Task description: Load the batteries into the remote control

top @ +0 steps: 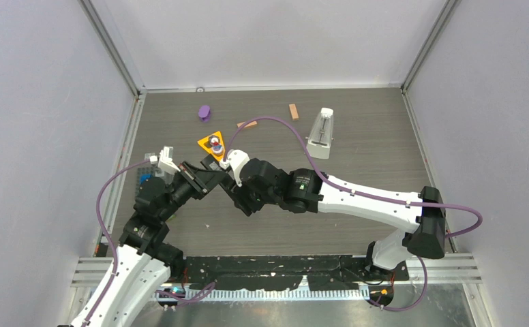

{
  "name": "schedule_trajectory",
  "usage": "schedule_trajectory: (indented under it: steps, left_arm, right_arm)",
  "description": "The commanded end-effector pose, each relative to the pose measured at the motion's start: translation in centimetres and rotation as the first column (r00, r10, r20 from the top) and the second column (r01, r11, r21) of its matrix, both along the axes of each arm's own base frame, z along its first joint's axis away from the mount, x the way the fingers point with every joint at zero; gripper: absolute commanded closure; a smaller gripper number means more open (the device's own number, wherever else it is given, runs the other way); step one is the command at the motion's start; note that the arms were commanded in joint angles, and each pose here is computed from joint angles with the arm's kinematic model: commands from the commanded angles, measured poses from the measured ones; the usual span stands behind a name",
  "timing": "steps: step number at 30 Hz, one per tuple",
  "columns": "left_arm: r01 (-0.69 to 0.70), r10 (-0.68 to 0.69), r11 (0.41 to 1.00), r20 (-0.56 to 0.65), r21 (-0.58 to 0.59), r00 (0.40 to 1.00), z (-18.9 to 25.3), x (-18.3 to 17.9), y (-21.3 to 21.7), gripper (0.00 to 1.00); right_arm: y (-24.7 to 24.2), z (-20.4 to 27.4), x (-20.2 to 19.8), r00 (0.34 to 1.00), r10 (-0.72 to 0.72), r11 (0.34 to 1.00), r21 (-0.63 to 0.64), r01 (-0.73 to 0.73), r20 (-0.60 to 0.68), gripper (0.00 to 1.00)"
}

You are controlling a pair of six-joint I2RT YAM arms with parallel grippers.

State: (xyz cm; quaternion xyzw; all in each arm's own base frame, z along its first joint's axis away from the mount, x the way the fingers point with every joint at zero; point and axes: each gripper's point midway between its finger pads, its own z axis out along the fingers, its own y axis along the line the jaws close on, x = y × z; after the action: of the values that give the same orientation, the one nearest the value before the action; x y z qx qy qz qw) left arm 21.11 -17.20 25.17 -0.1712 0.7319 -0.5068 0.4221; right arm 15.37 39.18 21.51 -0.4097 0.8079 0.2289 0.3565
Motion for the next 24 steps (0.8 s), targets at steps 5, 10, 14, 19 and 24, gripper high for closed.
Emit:
schedule_trajectory:
  steps: [5,10,14,19,24]
  left_arm:
    - [0.104,-0.101,0.988,0.028,-0.111,0.994,2.5,-1.4,-1.5,1.00]
    - [0.137,-0.130,0.984,0.061,-0.118,0.990,2.5,-1.8,-1.8,1.00]
    - [0.169,-0.154,0.978,0.120,-0.125,0.981,2.8,-2.2,-2.0,1.00]
    - [0.216,-0.186,0.969,0.216,-0.122,0.958,3.9,-3.1,-2.2,1.00]
    - [0.236,-0.205,0.965,0.239,-0.111,0.949,3.9,-3.5,-2.3,1.00]
  right_arm:
    - [2.1,1.7,0.1,1.000,0.005,0.998,0.062,-0.005,0.001,0.87]
    - [2.2,1.5,0.2,1.000,-0.006,0.998,0.065,0.007,-0.020,0.85]
    - [2.5,1.3,0.1,0.999,0.008,0.998,0.061,-0.006,-0.034,0.84]
    - [2.8,1.1,0.0,0.999,0.023,0.998,0.057,-0.020,-0.043,0.82]
    - [3.1,1.5,0.3,0.999,0.015,0.998,0.065,-0.013,-0.038,0.78]
